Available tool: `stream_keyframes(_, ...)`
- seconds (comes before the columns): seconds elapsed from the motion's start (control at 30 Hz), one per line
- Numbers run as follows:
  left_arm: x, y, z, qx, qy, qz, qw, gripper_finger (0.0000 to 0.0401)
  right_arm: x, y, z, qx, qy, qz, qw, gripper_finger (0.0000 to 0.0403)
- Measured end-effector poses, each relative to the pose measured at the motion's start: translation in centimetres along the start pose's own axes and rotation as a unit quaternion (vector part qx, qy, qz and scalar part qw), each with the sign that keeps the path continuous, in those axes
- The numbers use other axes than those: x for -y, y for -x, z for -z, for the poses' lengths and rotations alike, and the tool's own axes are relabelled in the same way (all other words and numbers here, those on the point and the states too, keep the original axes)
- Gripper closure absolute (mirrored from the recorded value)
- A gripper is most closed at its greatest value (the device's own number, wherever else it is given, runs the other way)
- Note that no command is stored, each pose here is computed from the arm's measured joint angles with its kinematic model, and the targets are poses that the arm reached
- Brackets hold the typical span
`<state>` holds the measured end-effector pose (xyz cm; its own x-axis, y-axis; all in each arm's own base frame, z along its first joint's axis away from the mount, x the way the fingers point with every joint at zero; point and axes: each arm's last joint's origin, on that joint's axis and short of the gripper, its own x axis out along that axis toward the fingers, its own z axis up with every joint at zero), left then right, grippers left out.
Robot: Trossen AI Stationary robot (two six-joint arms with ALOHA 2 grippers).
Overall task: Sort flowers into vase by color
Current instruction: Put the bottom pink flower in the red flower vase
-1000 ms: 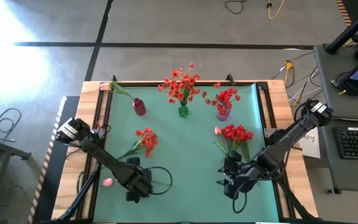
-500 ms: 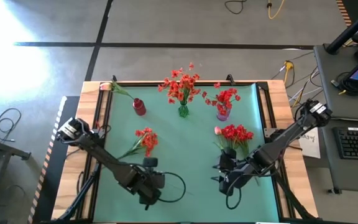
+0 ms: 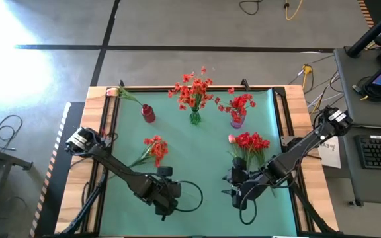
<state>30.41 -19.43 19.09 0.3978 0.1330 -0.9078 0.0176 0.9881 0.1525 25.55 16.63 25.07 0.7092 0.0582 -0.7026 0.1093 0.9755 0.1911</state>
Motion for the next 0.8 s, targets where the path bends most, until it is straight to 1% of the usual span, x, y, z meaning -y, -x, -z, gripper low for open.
stream_keyframes(0.27, -0.1, 0.4, 0.0, 0.004, 0.004, 0.002, 1.000, 0.0250, 0.4, -2.6, -1.7, 0.051, 0.049, -0.004, 0.998, 0.0172)
stream_keyframes(0.33, -0.1, 1.1, 0.2, 0.002, -0.001, 0.001, 1.000, 0.0236, 0.3, -3.6, -2.0, 0.069, 0.061, -0.008, 0.996, 0.0172)
stream_keyframes(0.43, 0.0, 2.9, 0.6, 0.019, -0.009, -0.003, 1.000, 0.0225, -0.1, -5.3, -2.5, 0.104, 0.091, -0.017, 0.990, 0.0172)
stream_keyframes(0.53, 0.0, 5.0, 1.1, 0.062, -0.022, -0.015, 0.998, 0.0223, -0.1, -7.0, -2.6, 0.123, 0.107, -0.018, 0.987, 0.0167)
stream_keyframes(0.6, -0.1, 6.4, 1.7, 0.094, -0.029, -0.035, 0.995, 0.0223, 0.3, -8.0, -2.7, 0.127, 0.103, -0.012, 0.986, 0.0154)
stream_keyframes(0.7, -0.5, 8.2, 2.2, 0.152, -0.026, -0.064, 0.986, 0.0223, 1.0, -9.5, -2.7, 0.129, 0.095, -0.001, 0.987, 0.0131)
stream_keyframes(0.8, -1.0, 9.4, 2.6, 0.210, -0.025, -0.060, 0.975, 0.0223, 1.2, -11.2, -2.5, 0.135, 0.100, -0.011, 0.986, 0.0113)
